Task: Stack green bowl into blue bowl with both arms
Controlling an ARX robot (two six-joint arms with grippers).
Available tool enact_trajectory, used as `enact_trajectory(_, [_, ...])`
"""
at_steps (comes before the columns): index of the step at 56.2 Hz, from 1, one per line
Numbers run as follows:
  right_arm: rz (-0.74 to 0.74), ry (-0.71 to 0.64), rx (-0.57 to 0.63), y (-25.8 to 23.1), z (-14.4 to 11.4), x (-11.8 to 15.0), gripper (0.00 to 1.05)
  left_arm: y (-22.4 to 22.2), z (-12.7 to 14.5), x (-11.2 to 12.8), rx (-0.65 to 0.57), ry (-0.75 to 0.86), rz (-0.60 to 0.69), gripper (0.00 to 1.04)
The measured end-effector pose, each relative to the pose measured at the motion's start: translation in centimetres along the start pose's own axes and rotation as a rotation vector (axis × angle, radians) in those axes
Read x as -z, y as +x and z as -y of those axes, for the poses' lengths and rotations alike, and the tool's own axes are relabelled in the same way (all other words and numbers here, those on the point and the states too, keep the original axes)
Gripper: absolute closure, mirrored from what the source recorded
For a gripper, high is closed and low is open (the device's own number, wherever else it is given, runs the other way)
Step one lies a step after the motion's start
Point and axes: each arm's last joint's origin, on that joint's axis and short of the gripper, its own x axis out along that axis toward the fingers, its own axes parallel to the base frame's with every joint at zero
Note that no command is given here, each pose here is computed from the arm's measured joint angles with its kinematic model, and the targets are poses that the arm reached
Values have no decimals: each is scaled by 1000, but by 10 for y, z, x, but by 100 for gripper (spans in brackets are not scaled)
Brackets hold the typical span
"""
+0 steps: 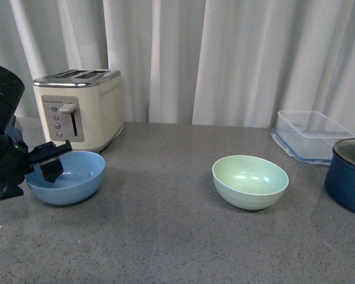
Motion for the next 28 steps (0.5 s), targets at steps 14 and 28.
enact_trajectory(14, [0,0,0,0,0,0,10,-5,2,-1,21,-5,-19,94])
enact_trajectory(28, [0,0,0,0,0,0,10,-36,27,-10,98,6,7,101])
